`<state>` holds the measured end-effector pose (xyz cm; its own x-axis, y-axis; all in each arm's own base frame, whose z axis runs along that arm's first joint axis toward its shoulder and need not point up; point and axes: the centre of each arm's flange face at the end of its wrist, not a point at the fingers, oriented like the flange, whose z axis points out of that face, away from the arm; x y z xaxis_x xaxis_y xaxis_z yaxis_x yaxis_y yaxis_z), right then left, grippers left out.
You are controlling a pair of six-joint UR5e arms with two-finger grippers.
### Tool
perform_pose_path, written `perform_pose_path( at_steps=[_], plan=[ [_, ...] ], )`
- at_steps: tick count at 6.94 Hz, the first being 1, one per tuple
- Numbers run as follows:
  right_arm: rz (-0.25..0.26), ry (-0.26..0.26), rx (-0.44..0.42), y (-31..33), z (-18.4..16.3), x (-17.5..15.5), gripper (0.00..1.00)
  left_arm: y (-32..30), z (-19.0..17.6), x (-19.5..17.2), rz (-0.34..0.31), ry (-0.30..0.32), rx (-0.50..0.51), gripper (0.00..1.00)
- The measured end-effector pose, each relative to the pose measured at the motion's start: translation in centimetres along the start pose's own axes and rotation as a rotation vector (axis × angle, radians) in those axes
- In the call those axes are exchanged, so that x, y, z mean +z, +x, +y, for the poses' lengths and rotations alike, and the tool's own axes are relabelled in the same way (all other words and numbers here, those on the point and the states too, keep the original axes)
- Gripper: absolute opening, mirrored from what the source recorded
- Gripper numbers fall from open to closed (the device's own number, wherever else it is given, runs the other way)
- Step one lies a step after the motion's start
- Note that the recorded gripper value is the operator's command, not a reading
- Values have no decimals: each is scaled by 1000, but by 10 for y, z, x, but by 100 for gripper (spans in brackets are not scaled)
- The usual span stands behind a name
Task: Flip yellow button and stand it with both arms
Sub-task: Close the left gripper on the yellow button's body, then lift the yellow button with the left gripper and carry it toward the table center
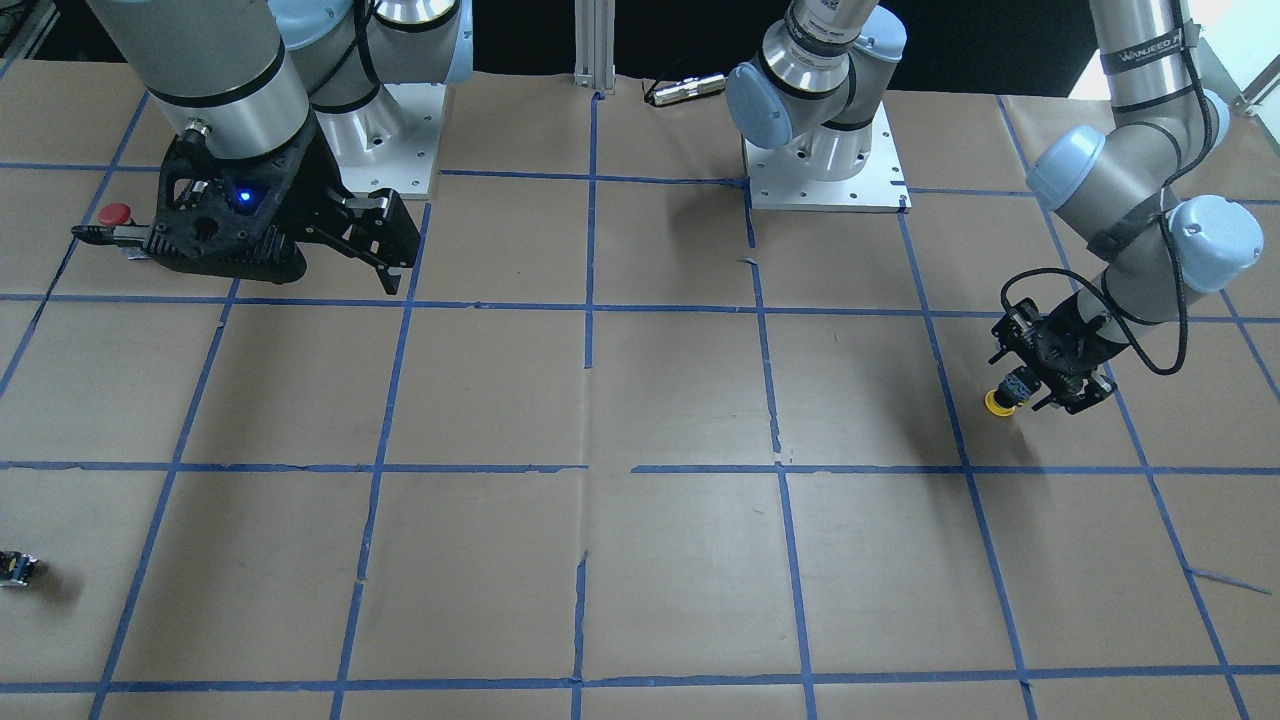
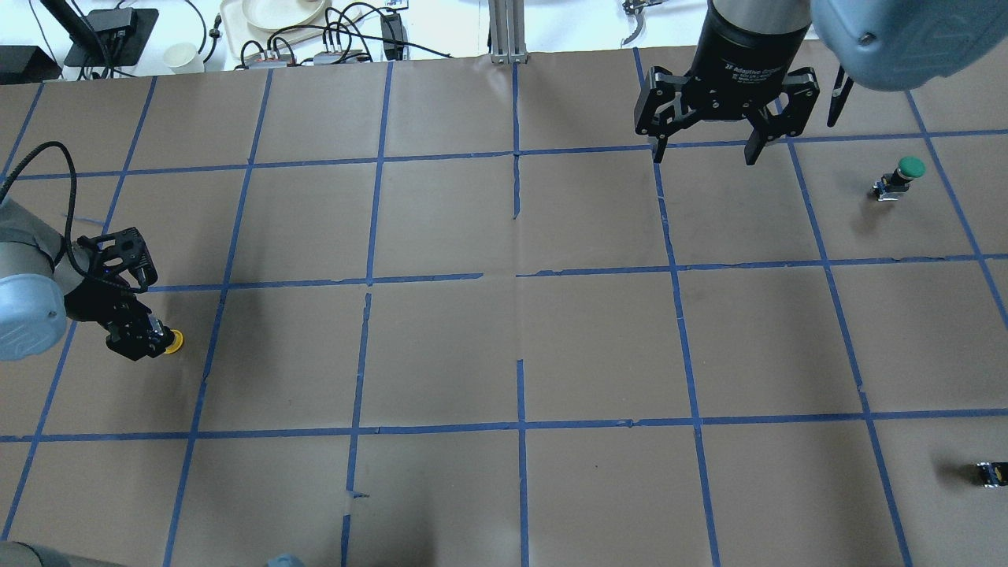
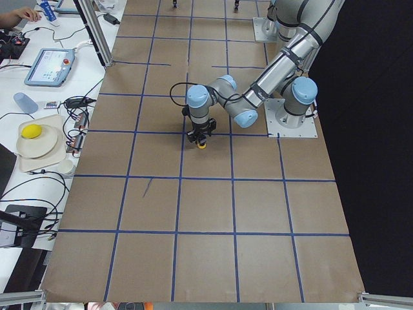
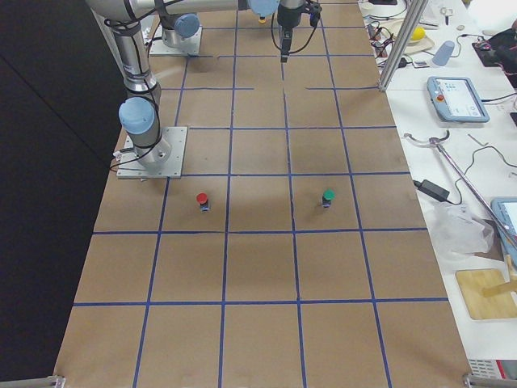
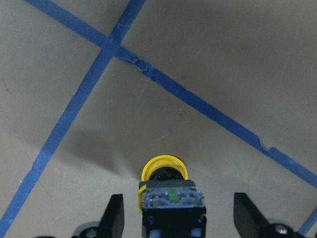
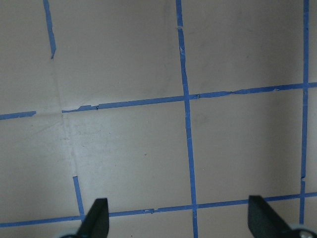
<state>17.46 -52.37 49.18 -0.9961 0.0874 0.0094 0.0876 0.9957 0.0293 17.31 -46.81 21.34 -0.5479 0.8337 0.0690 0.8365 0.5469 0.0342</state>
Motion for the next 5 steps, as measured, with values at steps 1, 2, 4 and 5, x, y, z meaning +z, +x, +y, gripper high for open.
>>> perform_pose_path(
  at_steps=[1,2,4,5],
  plan=[
    [0,-1,0,0,0,0,100,0,2,0,0,-20,4,26],
    [0,-2,0,0,0,1,100,0,3,-2,-4,-38,5,22],
    [0,-1,0,0,0,0,100,1,0,-16,-20,-32,7,21],
    [0,0,0,0,0,0,100,8,-6,-31,-11,-2,0,21]
  ],
)
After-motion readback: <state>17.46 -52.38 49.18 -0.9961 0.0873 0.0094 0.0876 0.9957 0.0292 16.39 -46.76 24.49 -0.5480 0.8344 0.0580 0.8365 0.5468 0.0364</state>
